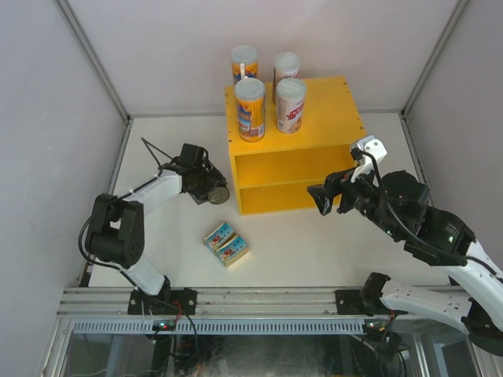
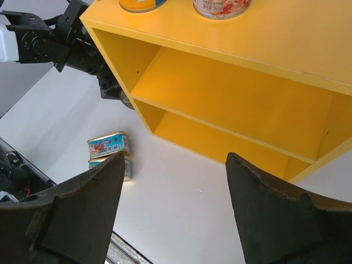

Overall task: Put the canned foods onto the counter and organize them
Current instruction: Pick up the canned food from the center of the board.

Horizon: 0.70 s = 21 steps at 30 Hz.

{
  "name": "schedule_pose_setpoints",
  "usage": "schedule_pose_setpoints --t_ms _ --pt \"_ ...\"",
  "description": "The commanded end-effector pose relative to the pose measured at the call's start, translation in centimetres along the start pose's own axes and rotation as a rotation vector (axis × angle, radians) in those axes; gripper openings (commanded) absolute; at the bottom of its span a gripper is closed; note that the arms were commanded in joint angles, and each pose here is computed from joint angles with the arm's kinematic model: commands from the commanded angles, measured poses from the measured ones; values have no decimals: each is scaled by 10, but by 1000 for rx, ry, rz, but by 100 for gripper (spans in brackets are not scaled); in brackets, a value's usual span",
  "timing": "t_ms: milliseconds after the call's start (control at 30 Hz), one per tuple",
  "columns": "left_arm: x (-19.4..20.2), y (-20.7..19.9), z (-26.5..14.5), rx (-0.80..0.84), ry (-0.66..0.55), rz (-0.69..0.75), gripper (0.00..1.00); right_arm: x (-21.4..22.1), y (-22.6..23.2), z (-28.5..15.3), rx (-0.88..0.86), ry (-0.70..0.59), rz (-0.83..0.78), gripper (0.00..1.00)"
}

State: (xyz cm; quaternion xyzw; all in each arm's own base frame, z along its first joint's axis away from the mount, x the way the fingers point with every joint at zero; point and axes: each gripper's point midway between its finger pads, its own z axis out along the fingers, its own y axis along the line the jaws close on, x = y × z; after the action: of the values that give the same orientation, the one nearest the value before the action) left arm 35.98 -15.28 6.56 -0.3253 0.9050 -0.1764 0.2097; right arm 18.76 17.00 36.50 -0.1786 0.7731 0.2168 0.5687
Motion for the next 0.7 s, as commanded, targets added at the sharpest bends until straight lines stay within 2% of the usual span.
schedule_pose_setpoints --t_ms 0,667 --pt "-13 -25 -27 124 -73 -10 0 -7 -4 -4 17 -34 32 73" --pt "-10 -12 -55 148 -126 -33 0 -4 -10 -14 34 -43 54 73"
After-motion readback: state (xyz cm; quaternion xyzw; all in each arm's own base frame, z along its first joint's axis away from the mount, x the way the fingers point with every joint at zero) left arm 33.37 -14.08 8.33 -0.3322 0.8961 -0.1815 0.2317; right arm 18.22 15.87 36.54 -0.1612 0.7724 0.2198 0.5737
